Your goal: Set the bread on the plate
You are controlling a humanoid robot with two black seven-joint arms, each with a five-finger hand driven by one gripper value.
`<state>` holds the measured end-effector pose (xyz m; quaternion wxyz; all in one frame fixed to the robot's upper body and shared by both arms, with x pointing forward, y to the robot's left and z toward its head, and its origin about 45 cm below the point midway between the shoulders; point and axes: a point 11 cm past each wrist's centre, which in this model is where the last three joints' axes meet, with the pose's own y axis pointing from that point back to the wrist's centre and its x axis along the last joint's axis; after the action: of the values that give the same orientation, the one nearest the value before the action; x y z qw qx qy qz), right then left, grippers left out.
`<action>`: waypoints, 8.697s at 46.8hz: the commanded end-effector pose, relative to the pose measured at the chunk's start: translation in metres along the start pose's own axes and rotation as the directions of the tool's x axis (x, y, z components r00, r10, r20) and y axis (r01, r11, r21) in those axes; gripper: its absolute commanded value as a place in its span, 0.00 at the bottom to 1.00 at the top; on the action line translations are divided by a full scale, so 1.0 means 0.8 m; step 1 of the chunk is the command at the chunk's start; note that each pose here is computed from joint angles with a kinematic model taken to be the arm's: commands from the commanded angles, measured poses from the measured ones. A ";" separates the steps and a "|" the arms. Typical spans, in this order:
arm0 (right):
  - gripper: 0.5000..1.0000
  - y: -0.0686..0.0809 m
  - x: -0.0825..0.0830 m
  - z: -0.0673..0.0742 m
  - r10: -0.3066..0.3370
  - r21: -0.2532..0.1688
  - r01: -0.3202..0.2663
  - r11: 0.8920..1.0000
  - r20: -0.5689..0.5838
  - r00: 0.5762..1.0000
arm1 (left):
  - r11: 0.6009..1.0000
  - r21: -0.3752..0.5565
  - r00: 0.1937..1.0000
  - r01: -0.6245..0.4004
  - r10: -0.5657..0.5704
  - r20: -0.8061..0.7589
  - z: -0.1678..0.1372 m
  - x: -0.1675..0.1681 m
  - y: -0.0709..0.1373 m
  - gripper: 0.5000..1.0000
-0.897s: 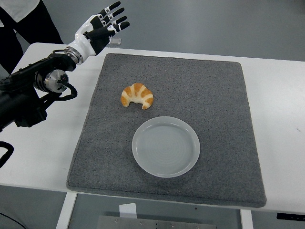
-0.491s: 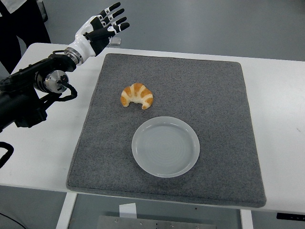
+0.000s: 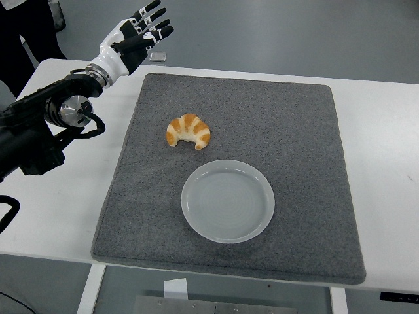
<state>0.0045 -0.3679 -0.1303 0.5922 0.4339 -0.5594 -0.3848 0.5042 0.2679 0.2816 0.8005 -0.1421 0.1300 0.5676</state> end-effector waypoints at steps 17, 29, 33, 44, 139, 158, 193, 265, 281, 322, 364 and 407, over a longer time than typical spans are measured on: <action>0.90 0.000 0.000 0.000 0.000 0.001 0.000 1.000 0.000 1.000 | 1.000 -0.001 1.000 0.000 0.000 0.007 0.001 0.000 0.000 0.98; 0.90 0.000 0.000 0.000 0.000 0.001 0.000 1.000 0.000 1.000 | 1.000 -0.001 1.000 -0.001 0.001 0.003 0.001 -0.001 -0.001 0.98; 0.90 0.000 0.000 0.000 -0.002 0.001 0.002 1.000 0.000 1.000 | 1.000 0.000 1.000 0.001 -0.001 0.003 0.000 -0.002 -0.001 0.98; 0.90 0.000 0.000 0.000 -0.002 0.001 0.002 1.000 0.000 1.000 | 1.000 -0.007 1.000 0.006 -0.006 0.006 0.006 -0.004 -0.003 0.98; 0.90 0.000 0.000 -0.001 -0.002 0.001 0.002 1.000 0.000 1.000 | 0.914 0.375 0.157 0.157 -0.398 0.904 -0.071 -0.074 0.055 0.98; 0.90 0.000 -0.001 0.000 -0.003 0.001 0.003 1.000 0.000 1.000 | 0.919 0.382 0.165 0.099 -0.394 0.904 -0.095 -0.047 0.063 0.98; 0.90 0.000 0.000 -0.001 -0.002 0.001 0.002 1.000 0.000 1.000 | 0.931 0.359 0.172 0.069 -0.366 0.915 -0.127 -0.045 0.049 0.97; 0.90 0.000 0.000 -0.001 0.000 0.001 0.000 1.000 0.000 1.000 | 0.965 0.257 0.120 0.062 -0.262 0.958 -0.036 -0.035 0.019 0.00; 0.90 0.000 0.000 -0.001 -0.002 0.001 0.002 1.000 0.002 1.000 | 0.966 0.231 0.047 0.120 -0.238 0.970 0.133 -0.063 -0.012 0.00; 0.90 0.000 0.000 0.000 0.000 0.000 0.000 1.000 0.000 1.000 | 0.757 0.314 -0.114 0.573 -0.306 0.945 0.108 -0.331 0.040 0.00; 0.90 0.000 0.000 0.000 0.000 0.000 0.000 1.000 0.000 1.000 | 0.681 0.473 -0.183 0.559 -0.455 0.872 -0.117 -0.222 0.147 0.00; 0.90 0.000 0.000 0.000 0.003 -0.002 -0.003 1.000 0.000 1.000 | 0.720 0.449 -0.121 0.529 -0.460 0.880 -0.195 -0.188 0.163 0.00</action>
<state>0.0050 -0.3684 -0.1301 0.5929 0.4327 -0.5604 -0.3836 0.3263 0.1219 0.1848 0.8204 0.2051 -0.5046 0.1738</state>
